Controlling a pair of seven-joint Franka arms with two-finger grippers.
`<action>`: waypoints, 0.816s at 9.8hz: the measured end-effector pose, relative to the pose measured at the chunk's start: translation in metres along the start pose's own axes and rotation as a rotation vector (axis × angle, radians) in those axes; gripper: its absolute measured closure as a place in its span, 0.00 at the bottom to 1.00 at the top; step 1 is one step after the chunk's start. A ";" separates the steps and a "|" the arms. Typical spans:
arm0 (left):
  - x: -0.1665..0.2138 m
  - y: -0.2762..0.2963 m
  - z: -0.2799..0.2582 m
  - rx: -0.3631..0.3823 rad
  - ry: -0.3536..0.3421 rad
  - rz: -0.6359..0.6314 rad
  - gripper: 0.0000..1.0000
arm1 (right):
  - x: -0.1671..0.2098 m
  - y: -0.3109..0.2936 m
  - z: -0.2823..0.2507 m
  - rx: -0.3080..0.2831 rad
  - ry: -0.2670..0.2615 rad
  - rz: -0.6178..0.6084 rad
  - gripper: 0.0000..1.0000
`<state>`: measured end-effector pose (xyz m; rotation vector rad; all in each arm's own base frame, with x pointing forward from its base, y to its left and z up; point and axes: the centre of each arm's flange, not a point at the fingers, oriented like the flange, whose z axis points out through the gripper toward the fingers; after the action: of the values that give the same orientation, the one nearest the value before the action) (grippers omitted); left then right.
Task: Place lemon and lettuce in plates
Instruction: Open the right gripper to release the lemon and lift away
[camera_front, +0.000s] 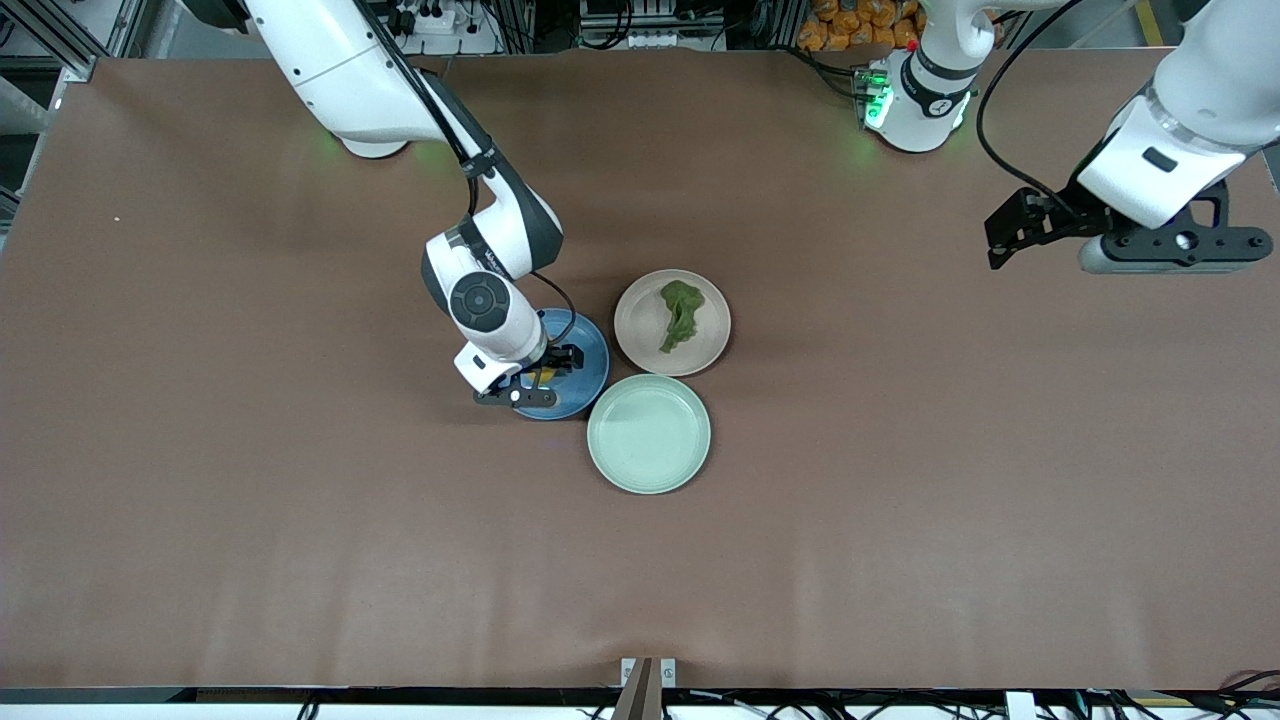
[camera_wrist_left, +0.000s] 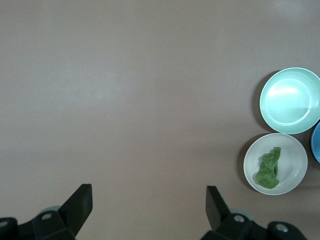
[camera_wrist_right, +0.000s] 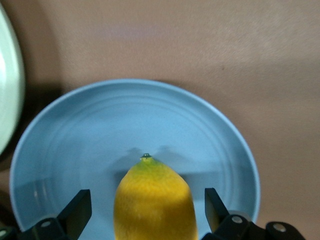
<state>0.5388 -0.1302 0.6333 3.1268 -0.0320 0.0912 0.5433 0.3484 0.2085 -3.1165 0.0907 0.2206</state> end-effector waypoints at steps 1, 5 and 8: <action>0.000 0.000 -0.003 -0.001 0.004 0.020 0.00 | 0.008 0.000 -0.019 -0.010 -0.022 0.006 0.00; -0.001 -0.001 -0.004 0.001 -0.004 0.058 0.00 | 0.040 0.017 -0.094 -0.021 -0.068 0.017 0.00; -0.004 0.000 -0.002 0.005 -0.027 0.060 0.00 | 0.065 0.057 -0.136 -0.022 -0.106 -0.007 0.00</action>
<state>0.5351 -0.1299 0.6354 3.1324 -0.1267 0.0490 0.6236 0.2846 0.3331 -3.1188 0.0762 0.3891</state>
